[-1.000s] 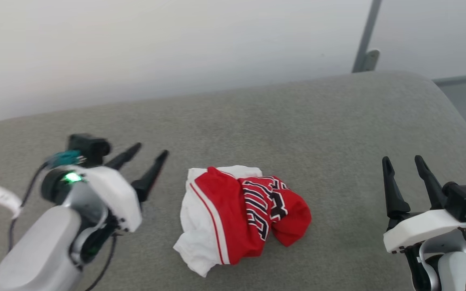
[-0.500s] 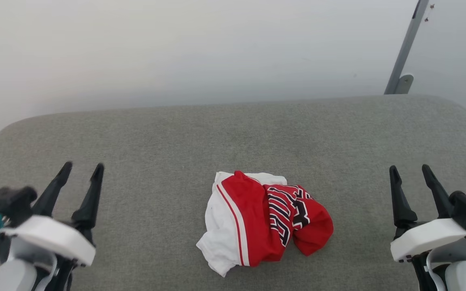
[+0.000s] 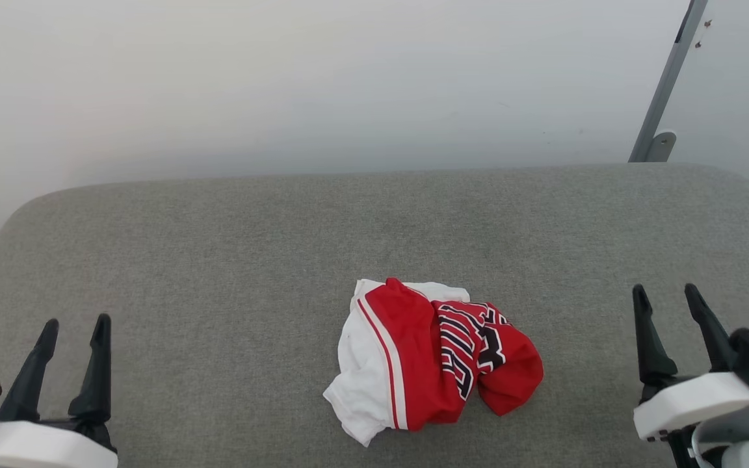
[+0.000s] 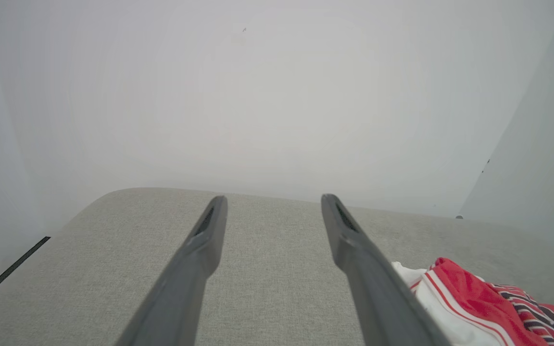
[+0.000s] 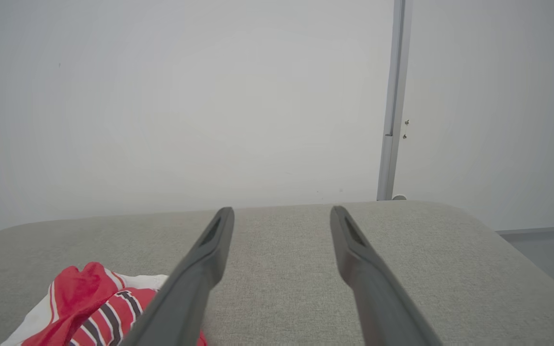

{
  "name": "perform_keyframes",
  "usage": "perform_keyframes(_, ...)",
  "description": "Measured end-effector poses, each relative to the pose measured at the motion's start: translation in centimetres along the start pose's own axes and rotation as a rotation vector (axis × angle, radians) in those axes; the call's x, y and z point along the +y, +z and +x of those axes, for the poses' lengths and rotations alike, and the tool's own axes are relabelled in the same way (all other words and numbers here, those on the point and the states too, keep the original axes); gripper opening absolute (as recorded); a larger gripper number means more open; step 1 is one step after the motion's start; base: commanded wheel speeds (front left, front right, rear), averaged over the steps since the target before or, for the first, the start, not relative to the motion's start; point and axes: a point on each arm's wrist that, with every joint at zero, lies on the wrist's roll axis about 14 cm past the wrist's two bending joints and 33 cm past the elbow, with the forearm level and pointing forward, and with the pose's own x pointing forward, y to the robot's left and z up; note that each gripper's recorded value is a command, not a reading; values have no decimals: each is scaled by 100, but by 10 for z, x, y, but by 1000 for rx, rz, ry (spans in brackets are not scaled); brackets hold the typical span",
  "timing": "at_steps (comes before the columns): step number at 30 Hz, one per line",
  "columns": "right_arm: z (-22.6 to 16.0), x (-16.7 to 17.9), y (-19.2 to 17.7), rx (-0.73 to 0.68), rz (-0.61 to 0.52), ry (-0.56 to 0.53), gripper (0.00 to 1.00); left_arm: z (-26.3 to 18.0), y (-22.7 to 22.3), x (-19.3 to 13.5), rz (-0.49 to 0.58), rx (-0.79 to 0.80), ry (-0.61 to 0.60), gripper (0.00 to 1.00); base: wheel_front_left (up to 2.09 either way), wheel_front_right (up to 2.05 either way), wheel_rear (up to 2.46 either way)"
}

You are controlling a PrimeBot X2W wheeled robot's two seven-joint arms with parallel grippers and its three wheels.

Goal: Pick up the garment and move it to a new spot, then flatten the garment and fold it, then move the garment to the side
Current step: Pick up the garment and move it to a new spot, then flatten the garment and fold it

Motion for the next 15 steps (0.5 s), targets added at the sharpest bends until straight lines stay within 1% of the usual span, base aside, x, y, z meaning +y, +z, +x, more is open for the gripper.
perform_keyframes(6, -6, -5, -6, 12, 5, -18, 100, -10, -4, 6, -11, -16, 25, 100, 0, 0, 0)
perform_keyframes(15, -10, -2, -10, 18, 2, -19, 100, -16, -17, 7, -14, -3, 15, 100, 0, 0, 0)
